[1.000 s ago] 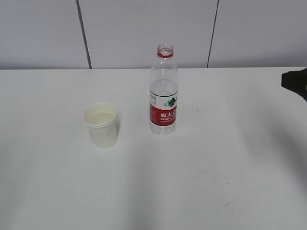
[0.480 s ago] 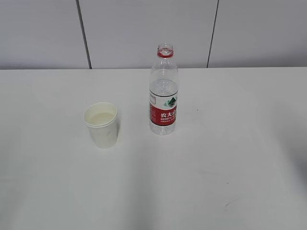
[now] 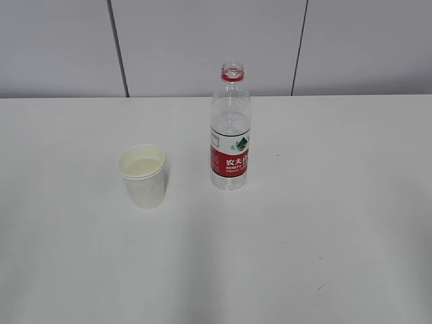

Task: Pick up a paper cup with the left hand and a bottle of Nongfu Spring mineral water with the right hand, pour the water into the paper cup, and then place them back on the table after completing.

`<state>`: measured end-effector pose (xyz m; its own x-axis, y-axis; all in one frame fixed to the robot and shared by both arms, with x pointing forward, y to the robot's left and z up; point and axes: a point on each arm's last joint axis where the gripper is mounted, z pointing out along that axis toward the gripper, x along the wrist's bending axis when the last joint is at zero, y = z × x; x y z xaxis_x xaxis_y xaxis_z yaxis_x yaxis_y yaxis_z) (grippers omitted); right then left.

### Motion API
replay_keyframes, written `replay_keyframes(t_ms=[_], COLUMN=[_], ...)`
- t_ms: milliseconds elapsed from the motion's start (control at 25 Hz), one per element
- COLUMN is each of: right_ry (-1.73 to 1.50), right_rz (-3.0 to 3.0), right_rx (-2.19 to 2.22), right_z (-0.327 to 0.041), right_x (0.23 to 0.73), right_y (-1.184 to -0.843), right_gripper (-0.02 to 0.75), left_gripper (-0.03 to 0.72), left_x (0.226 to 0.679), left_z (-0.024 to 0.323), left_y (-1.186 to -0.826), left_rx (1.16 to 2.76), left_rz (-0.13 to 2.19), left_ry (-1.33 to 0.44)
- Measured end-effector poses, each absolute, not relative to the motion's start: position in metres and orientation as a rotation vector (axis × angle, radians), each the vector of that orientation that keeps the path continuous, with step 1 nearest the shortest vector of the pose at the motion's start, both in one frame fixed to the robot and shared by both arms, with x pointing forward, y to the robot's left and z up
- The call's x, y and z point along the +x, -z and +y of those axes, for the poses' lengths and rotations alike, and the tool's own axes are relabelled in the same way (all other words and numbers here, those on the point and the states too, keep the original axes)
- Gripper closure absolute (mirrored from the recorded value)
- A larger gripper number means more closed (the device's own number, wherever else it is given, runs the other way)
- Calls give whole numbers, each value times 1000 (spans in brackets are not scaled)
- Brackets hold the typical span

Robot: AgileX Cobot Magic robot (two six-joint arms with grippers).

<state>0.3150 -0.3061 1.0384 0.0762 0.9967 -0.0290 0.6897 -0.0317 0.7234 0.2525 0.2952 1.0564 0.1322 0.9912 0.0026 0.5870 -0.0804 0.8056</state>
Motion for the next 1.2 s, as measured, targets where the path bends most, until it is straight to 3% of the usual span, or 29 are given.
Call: replay_keyframes(t_ms=[880, 1200], right_ry=[-976, -990], right_rz=[1446, 1434], right_rx=[1500, 1482], right_z=[-297, -297], right_x=[240, 236], right_y=[-1058, -1059], right_gripper=[148, 148], left_gripper=[231, 251], left_x=[252, 252], left_z=[295, 295], left_y=[-1056, -1056], left_rx=[1749, 1749], left_rz=[1529, 1529], left_ry=[-776, -775])
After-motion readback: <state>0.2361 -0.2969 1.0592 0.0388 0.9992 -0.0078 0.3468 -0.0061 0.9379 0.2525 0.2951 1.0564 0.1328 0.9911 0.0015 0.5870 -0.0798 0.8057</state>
